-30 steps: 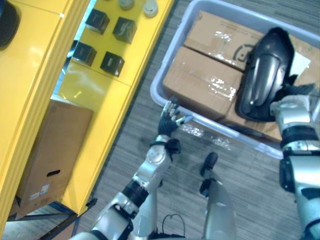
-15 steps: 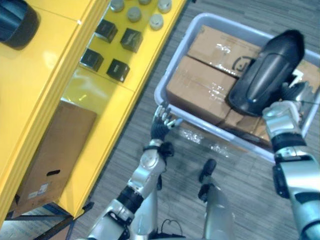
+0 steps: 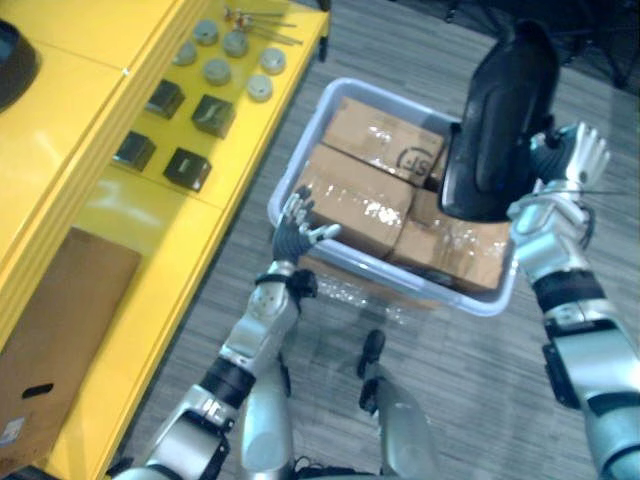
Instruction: Walk over and take plastic housings, then place them on the shelf
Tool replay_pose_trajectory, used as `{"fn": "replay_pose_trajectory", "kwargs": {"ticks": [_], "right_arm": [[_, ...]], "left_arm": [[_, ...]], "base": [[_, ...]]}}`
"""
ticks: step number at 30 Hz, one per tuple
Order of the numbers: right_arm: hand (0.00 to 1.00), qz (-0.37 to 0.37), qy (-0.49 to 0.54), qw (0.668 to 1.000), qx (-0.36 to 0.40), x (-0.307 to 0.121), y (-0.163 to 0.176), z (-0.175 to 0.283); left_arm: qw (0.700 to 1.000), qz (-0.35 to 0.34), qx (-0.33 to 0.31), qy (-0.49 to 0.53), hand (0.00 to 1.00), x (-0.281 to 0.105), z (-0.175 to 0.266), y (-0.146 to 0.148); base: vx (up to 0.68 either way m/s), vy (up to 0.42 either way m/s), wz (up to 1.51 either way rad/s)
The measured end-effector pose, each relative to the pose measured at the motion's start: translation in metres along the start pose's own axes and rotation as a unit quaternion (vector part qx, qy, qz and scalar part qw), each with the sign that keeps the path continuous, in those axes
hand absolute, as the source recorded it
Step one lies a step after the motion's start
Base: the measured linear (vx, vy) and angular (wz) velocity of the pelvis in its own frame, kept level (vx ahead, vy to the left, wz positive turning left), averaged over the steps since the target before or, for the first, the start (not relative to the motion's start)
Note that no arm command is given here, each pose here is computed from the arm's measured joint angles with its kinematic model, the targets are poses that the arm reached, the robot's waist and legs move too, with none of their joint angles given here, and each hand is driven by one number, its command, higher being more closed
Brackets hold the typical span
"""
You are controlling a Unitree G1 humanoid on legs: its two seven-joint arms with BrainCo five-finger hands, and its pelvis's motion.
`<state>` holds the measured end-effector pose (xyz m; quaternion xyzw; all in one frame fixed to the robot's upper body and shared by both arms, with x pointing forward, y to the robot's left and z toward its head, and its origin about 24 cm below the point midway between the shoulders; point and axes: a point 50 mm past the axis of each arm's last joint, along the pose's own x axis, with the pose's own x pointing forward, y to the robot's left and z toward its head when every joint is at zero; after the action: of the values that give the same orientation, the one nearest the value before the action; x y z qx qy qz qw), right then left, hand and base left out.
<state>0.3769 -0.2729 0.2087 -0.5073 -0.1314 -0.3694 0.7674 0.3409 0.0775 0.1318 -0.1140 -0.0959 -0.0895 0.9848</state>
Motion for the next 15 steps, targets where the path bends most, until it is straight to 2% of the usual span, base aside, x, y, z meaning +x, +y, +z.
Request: {"fn": "replay_pose_trajectory", "kwargs": {"ticks": [4,10,15], "right_arm": [[1.0,-0.019,-0.055,0.998,0.015,0.001,-0.007,0.018],[1.0,-0.045,-0.177,0.982,0.039,-0.012,-0.017,0.048],[1.0,-0.059,-0.248,0.966,0.054,-0.031,-0.021,0.057]], "left_arm": [[1.0,0.007,-0.023,0.011,0.0,0.014,0.007,0.003],[0.99,-0.026,-0.126,0.061,0.0,0.022,0.004,0.002],[0.987,-0.035,-0.139,0.066,0.0,0.027,0.008,0.001]], "base": [[-0.02,0.017,-0.21],[0.02,0.038,-0.1],[0.0,0.054,-0.12]]}}
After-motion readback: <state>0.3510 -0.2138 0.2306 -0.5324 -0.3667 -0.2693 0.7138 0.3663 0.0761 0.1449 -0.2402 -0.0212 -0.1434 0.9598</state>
